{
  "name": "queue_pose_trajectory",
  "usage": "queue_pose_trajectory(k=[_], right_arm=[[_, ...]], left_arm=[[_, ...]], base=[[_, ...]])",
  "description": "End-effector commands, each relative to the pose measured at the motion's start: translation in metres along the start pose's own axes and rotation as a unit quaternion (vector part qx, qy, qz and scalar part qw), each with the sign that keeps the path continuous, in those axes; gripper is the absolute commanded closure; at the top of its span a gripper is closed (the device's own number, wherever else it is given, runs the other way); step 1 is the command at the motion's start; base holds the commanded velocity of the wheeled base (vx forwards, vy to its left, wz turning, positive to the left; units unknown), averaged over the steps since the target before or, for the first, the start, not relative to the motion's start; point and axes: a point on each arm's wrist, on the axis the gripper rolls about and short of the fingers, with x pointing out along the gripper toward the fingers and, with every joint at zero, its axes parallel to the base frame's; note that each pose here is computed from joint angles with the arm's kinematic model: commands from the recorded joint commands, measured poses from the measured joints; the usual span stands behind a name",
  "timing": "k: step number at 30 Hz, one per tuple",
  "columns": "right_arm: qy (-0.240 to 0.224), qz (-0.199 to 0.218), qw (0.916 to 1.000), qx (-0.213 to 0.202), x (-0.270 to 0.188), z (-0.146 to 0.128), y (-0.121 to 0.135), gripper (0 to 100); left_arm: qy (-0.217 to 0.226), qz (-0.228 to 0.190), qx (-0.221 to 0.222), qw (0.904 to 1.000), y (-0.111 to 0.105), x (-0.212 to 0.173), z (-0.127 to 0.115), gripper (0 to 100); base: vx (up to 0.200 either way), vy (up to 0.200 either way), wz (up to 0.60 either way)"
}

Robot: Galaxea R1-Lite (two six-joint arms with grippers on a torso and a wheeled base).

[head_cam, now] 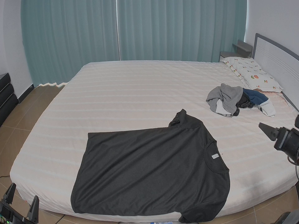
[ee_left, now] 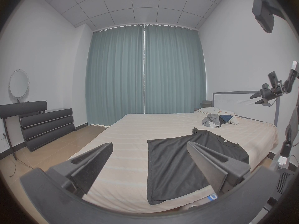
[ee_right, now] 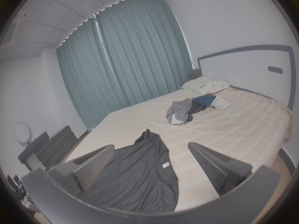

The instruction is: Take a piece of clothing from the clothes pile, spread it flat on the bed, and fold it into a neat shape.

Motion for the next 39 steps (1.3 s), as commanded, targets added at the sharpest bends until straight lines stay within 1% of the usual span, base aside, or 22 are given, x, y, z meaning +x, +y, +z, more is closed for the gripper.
queue_pose_trajectory(k=[1, 3, 5, 8, 9, 13, 14, 16, 17, 18, 19, 20, 21, 24, 25, 27, 29, 33, 36, 38, 39], right_arm=[[-0.113, -0.044, 0.9916, -0.046, -0.081, -0.033, -0.039, 0], [-0.132, -0.057, 0.9881, -0.055, -0.093, -0.046, -0.046, 0], [-0.141, -0.062, 0.9861, -0.062, -0.100, -0.058, -0.052, 0], [-0.157, -0.079, 0.9825, -0.061, -0.108, -0.073, -0.058, 0], [-0.171, -0.078, 0.9802, -0.062, -0.113, -0.076, -0.059, 0], [-0.179, -0.077, 0.9779, -0.075, -0.124, -0.087, -0.061, 0], [-0.171, -0.084, 0.9760, -0.105, -0.130, -0.098, -0.064, 0], [-0.166, -0.071, 0.9733, -0.142, -0.138, -0.113, -0.066, 0], [-0.160, -0.064, 0.9726, -0.156, -0.141, -0.118, -0.067, 0], [-0.161, -0.063, 0.9723, -0.157, -0.141, -0.119, -0.068, 0], [-0.139, -0.056, 0.9731, -0.175, -0.141, -0.121, -0.068, 0], [-0.131, -0.051, 0.9741, -0.177, -0.140, -0.124, -0.069, 0], [-0.125, -0.037, 0.9761, -0.174, -0.140, -0.124, -0.068, 0], [-0.104, 0.039, 0.9787, -0.173, -0.140, -0.126, -0.065, 0], [-0.100, 0.050, 0.9787, -0.172, -0.140, -0.126, -0.065, 0], [-0.101, 0.051, 0.9781, -0.175, -0.140, -0.126, -0.064, 0], [-0.103, 0.041, 0.9783, -0.175, -0.140, -0.126, -0.065, 0], [-0.104, 0.042, 0.9794, -0.168, -0.140, -0.126, -0.065, 0], [-0.103, 0.045, 0.9827, -0.148, -0.140, -0.126, -0.065, 0], [-0.103, 0.044, 0.9830, -0.145, -0.140, -0.126, -0.065, 0], [-0.103, 0.044, 0.9842, -0.137, -0.140, -0.126, -0.065, 0]], left_arm=[[0.000, 0.000, 0.000, 1.0000, 0.000, 0.000, -0.005, 0], [0.000, 0.000, -0.001, 1.0000, 0.000, 0.000, -0.005, 0], [0.000, 0.000, 0.000, 1.0000, 0.000, 0.000, -0.005, 0], [0.000, 0.000, 0.000, 1.0000, 0.000, 0.000, -0.005, 0], [0.000, 0.000, 0.000, 1.0000, 0.000, 0.000, -0.005, 0], [0.000, 0.000, 0.000, 1.0000, 0.000, 0.000, -0.005, 0], [0.000, 0.000, 0.000, 1.0000, 0.000, 0.000, -0.005, 0], [0.000, 0.000, -0.001, 1.0000, 0.000, 0.000, -0.005, 0], [0.000, 0.000, -0.001, 1.0000, 0.000, 0.000, -0.005, 0], [0.000, 0.000, 0.000, 1.0000, 0.000, 0.000, -0.005, 0], [0.000, 0.000, 0.000, 1.0000, 0.000, 0.000, -0.005, 0], [0.000, 0.000, 0.000, 1.0000, 0.000, 0.000, -0.005, 0], [0.000, 0.000, 0.000, 1.0000, 0.000, 0.000, -0.005, 0], [0.000, 0.000, 0.000, 1.0000, 0.000, 0.000, -0.005, 0], [0.000, 0.000, -0.001, 1.0000, 0.000, 0.000, -0.005, 0], [0.000, 0.000, 0.000, 1.0000, 0.000, 0.000, -0.005, 0], [0.000, 0.000, -0.001, 1.0000, 0.000, 0.000, -0.005, 0], [0.000, 0.000, 0.000, 1.0000, 0.000, 0.000, -0.005, 0], [0.001, 0.000, 0.001, 1.0000, 0.000, 0.000, -0.005, 0], [0.001, 0.000, 0.001, 1.0000, 0.000, 0.000, -0.005, 0], [0.000, 0.000, 0.000, 1.0000, 0.000, 0.000, -0.005, 0]], base=[[0.000, 0.000, 0.00], [0.000, 0.000, 0.00], [0.000, 0.000, 0.00], [0.000, 0.000, 0.00], [0.000, 0.000, 0.00], [0.000, 0.000, 0.00], [0.000, 0.000, 0.00], [0.000, 0.000, 0.00], [0.000, 0.000, 0.00], [0.000, 0.000, 0.00], [0.000, 0.000, 0.00], [0.000, 0.000, 0.00], [0.000, 0.000, 0.00], [0.000, 0.000, 0.00], [0.000, 0.000, 0.00], [0.000, 0.000, 0.00], [0.000, 0.000, 0.00], [0.000, 0.000, 0.00], [0.000, 0.000, 0.00], [0.000, 0.000, 0.00], [0.000, 0.000, 0.00]])
